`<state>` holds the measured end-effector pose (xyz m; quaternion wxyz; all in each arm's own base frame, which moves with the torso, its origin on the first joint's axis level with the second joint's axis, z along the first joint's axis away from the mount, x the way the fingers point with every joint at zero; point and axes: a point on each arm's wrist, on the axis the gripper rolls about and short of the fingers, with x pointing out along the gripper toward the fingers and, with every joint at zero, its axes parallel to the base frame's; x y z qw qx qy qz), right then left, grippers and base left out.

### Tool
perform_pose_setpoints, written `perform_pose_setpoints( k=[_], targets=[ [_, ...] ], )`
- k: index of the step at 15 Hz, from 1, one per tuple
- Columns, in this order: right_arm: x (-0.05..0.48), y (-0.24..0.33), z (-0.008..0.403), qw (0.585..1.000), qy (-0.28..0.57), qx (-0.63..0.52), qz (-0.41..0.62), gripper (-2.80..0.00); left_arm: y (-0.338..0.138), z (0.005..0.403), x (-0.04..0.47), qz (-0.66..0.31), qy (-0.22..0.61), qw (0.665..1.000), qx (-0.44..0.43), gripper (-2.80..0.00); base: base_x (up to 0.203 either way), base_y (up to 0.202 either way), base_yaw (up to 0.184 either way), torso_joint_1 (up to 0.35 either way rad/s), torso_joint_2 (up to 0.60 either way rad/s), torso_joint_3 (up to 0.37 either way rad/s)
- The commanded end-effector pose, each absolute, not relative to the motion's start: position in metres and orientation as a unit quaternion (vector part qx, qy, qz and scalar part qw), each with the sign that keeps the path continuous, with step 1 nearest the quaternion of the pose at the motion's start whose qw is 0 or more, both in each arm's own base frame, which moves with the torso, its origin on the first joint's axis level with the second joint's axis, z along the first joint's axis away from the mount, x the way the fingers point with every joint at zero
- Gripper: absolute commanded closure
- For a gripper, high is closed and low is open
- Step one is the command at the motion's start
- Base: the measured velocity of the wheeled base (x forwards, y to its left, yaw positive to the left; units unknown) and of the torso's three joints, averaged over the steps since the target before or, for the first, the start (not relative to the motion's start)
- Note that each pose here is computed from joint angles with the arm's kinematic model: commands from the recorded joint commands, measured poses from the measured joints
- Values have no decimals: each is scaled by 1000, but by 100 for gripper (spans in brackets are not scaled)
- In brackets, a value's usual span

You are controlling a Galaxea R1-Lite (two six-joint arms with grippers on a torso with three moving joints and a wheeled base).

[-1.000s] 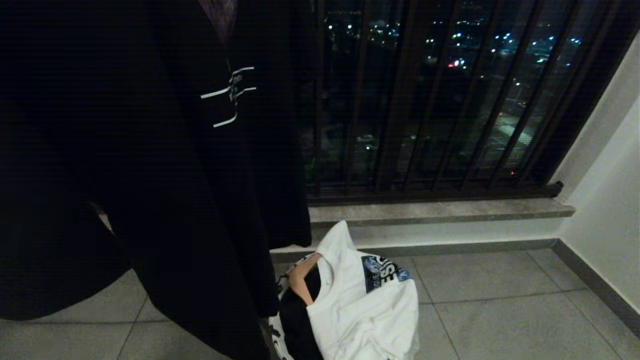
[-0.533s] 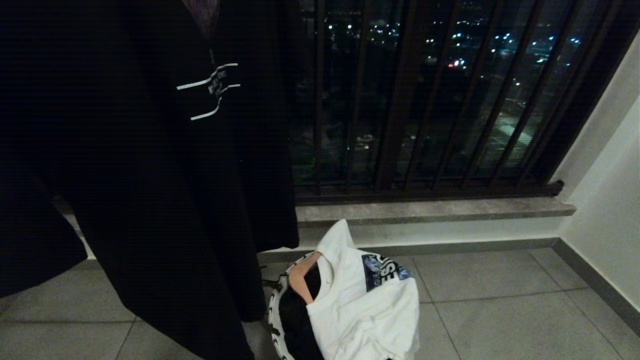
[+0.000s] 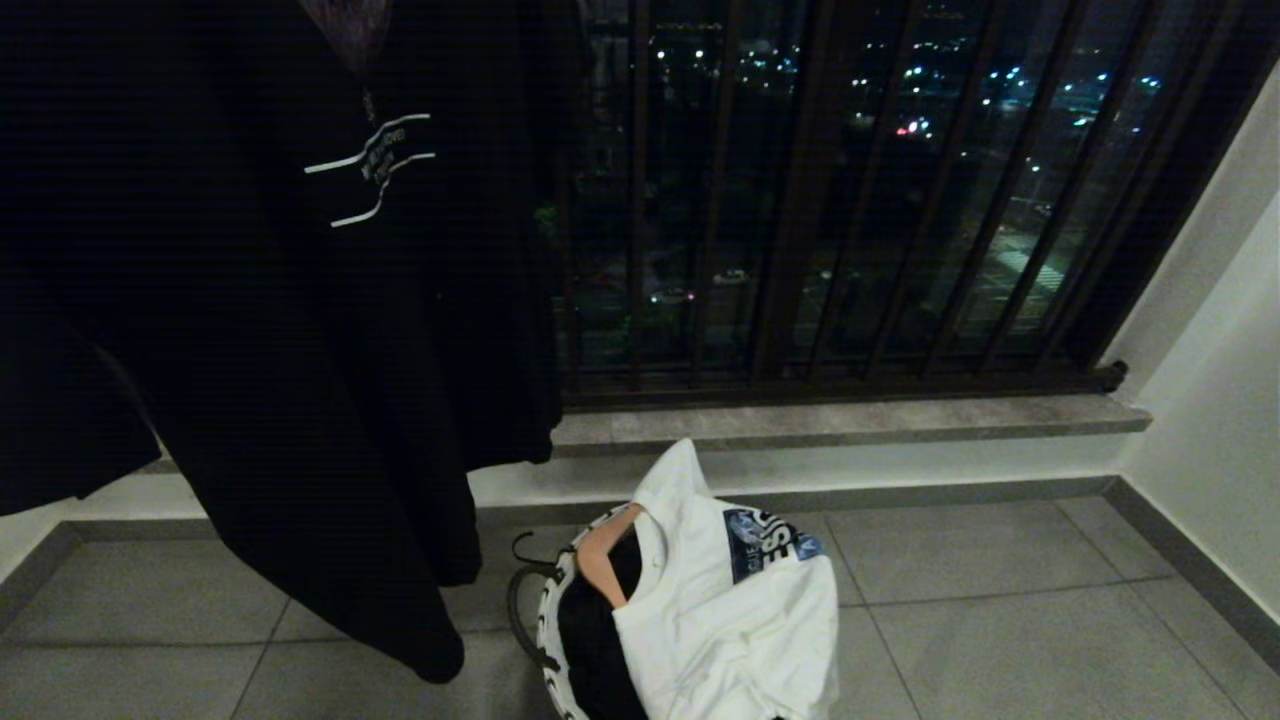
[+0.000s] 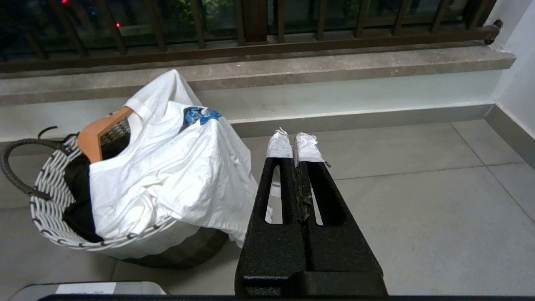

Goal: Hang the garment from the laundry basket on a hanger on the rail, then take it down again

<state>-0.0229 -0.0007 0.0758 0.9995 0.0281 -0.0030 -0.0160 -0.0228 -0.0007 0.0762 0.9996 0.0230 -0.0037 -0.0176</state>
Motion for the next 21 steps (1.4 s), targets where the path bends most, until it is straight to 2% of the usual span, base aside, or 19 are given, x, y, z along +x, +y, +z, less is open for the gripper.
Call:
perform_pose_setpoints(
  k=[1,15,21],
  targets=[
    [-23,-1,76,999,-3,28,-16,0,-1,75,-23,-18,-3,1000,23,0,0,0,0,0,0,0],
    [-23,-1,76,999,-4,28,-16,0,-1,75,-23,-18,-4,999,26,0,0,0,0,0,0,0],
    [-23,-1,76,999,-3,28,-16,0,-1,76,-23,-17,-4,1000,23,0,0,0,0,4,3,-175]
  ],
)
